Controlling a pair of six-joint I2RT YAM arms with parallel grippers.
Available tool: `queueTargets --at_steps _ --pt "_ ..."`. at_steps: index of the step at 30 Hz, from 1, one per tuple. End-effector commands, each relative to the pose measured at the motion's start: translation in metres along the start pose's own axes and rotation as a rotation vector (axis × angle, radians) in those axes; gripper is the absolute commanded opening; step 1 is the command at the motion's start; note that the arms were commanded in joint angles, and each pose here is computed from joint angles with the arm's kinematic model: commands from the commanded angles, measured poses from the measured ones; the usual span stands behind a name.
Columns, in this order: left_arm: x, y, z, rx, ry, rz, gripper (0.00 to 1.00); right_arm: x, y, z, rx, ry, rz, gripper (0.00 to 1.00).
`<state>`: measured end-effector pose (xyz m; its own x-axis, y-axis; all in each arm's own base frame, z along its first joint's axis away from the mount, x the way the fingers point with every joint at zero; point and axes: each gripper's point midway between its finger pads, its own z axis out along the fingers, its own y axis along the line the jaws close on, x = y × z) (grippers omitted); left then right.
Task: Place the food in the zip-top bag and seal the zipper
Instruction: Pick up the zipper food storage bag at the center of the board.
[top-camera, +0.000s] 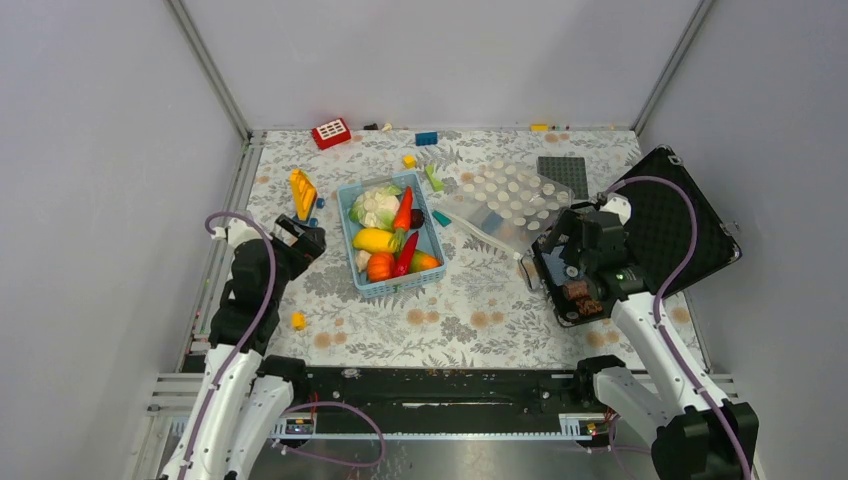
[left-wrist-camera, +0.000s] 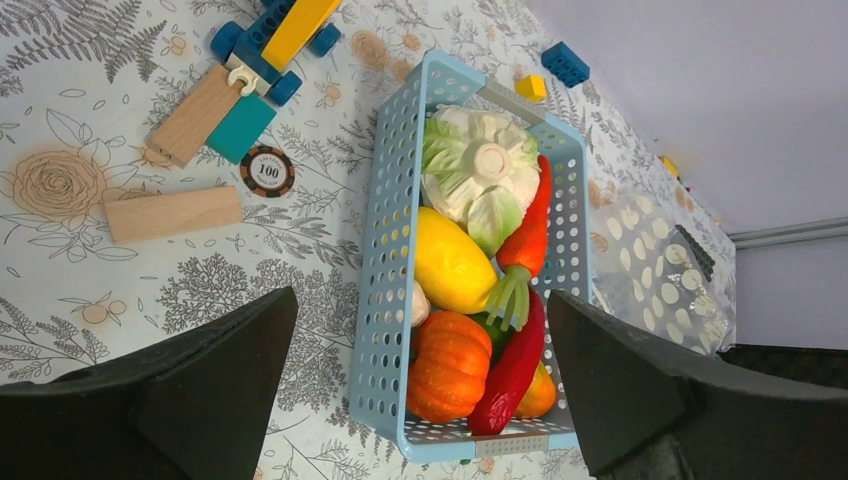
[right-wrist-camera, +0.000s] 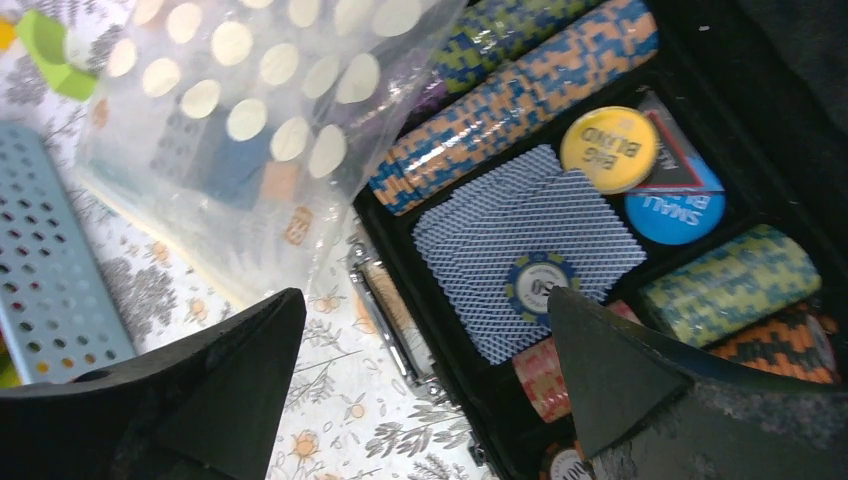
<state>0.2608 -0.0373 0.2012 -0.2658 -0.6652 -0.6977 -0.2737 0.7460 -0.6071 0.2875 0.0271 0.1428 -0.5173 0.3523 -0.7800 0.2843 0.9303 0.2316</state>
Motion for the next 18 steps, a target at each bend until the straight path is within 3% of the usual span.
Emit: queueTargets --at_steps 1,8,15,18 --pt "-0.005 -0.010 -0.004 0.061 -0.028 0.004 0.99 -0.014 0.029 -0.004 -0.165 -0.066 0.021 1.00" --pt "0.004 -0.022 -0.001 0.169 -0.020 0.038 0.99 -0.022 0.078 -0.002 -0.337 0.012 -0.178 1.00" --pt "0.008 -0.025 0.000 0.199 -0.011 0.059 0.99 -0.005 0.147 0.038 -0.389 0.107 -0.733 1.00" --pt "0.009 -0.024 0.001 0.200 -0.007 0.069 0.99 0.006 0.165 0.069 -0.359 0.200 -0.861 0.96"
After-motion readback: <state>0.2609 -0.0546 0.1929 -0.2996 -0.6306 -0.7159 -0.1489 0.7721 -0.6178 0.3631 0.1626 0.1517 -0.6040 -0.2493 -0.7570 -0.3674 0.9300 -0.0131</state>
